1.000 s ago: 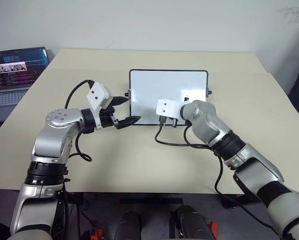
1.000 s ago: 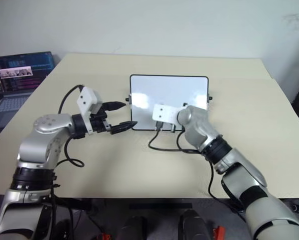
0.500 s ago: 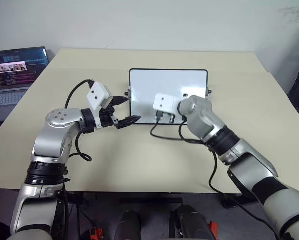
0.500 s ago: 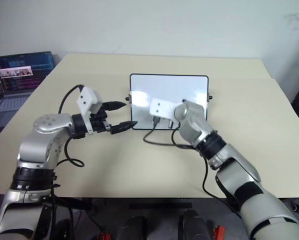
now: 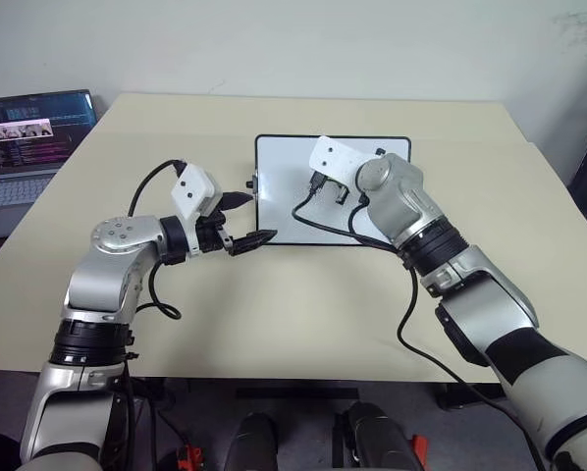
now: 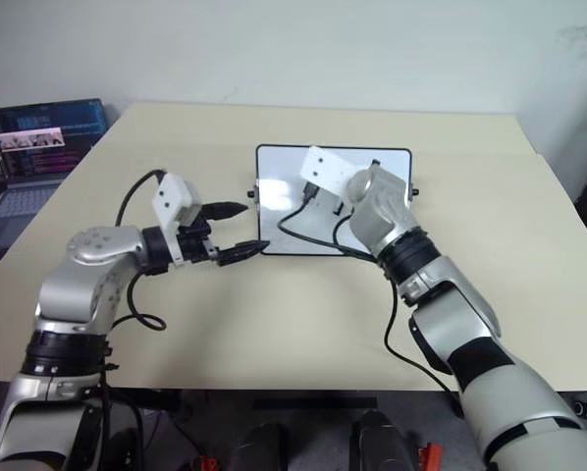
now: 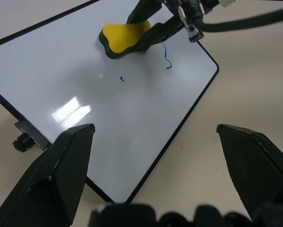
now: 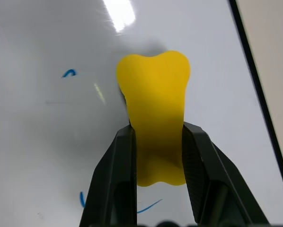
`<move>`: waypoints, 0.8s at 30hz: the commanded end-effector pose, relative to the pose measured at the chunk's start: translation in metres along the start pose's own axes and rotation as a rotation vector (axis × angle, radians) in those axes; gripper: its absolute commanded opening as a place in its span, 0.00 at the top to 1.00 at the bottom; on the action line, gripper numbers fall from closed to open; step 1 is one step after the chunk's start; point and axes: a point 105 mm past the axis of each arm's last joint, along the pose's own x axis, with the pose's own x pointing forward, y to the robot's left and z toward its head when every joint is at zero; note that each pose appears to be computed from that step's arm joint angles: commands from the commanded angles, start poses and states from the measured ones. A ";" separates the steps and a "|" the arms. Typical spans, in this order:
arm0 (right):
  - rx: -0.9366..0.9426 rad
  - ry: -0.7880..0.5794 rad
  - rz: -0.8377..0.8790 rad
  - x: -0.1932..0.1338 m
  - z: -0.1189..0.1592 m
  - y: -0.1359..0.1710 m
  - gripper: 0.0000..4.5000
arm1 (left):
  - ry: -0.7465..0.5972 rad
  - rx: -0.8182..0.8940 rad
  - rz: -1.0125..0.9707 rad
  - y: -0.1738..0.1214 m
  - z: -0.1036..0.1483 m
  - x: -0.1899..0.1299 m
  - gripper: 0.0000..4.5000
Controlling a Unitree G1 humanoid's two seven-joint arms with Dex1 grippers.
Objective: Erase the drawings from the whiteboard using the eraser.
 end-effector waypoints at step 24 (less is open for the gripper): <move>0.138 -0.236 0.016 -0.116 -0.056 -0.061 0.78 | -0.012 0.151 0.043 0.020 0.038 -0.028 0.00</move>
